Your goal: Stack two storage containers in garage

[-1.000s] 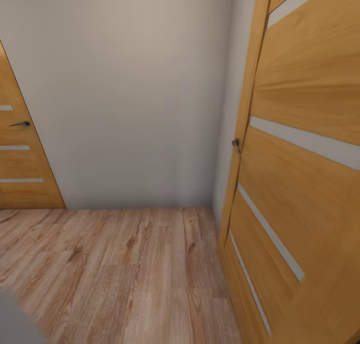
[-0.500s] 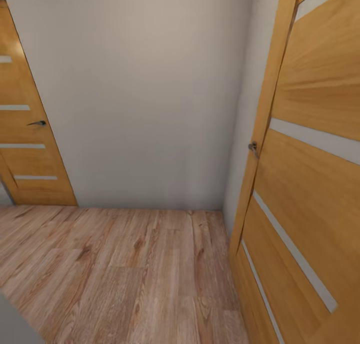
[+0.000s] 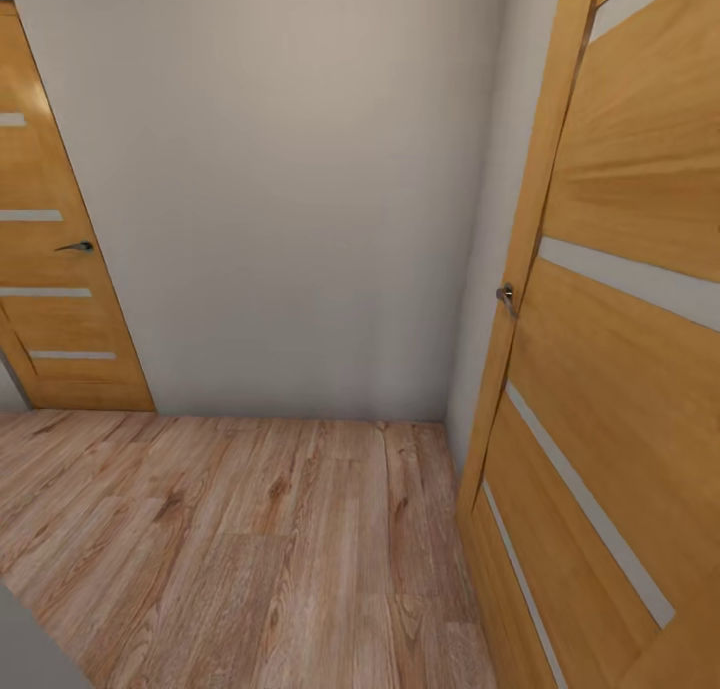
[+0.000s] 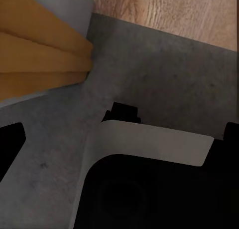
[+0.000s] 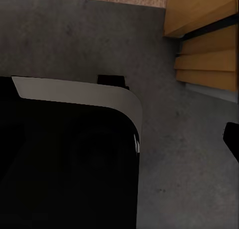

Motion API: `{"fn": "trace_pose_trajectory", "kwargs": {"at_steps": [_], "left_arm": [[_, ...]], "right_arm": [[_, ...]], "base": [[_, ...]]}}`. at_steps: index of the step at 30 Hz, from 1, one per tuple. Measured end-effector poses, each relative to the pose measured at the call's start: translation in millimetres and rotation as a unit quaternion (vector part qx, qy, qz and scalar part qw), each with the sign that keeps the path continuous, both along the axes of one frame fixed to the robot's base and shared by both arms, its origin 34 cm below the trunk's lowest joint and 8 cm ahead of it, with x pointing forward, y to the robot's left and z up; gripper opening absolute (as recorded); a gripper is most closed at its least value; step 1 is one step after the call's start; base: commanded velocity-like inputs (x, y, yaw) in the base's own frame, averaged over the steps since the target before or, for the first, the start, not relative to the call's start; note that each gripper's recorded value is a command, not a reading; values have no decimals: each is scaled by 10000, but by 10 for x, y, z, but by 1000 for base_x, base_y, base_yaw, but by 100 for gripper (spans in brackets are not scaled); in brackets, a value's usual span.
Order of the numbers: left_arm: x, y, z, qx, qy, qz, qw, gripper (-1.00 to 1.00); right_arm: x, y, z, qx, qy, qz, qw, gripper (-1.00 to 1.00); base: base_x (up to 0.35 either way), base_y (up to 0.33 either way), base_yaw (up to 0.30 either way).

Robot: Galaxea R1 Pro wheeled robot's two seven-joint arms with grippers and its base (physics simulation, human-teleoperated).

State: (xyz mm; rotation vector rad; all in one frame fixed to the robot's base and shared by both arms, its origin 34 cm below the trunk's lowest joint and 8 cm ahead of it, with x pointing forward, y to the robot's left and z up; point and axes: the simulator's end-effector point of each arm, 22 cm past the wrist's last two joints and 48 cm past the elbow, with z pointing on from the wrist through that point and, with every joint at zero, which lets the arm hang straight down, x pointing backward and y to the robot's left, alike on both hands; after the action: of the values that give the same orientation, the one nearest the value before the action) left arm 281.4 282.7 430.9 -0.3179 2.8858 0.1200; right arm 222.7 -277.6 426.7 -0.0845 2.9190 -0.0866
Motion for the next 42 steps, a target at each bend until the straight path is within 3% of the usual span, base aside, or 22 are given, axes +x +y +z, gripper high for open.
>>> {"fn": "trace_pose_trajectory", "kwargs": {"at_steps": [9, 22, 42], "left_arm": [[0, -2, 0, -1, 0, -2, 10000, 100], [0, 0, 0, 1, 0, -1, 10000, 100], [-1, 19, 3, 16, -3, 18, 10000, 100]], "right_arm": [[0, 9, 0, 6, 0, -7, 10000, 100], [0, 17, -1, 10, 1, -6, 10000, 100], [-2, 28, 0, 56, 3, 39, 10000, 100]], "base": [[0, -163, 0], [0, -7, 148], [55, 0, 7]]}}
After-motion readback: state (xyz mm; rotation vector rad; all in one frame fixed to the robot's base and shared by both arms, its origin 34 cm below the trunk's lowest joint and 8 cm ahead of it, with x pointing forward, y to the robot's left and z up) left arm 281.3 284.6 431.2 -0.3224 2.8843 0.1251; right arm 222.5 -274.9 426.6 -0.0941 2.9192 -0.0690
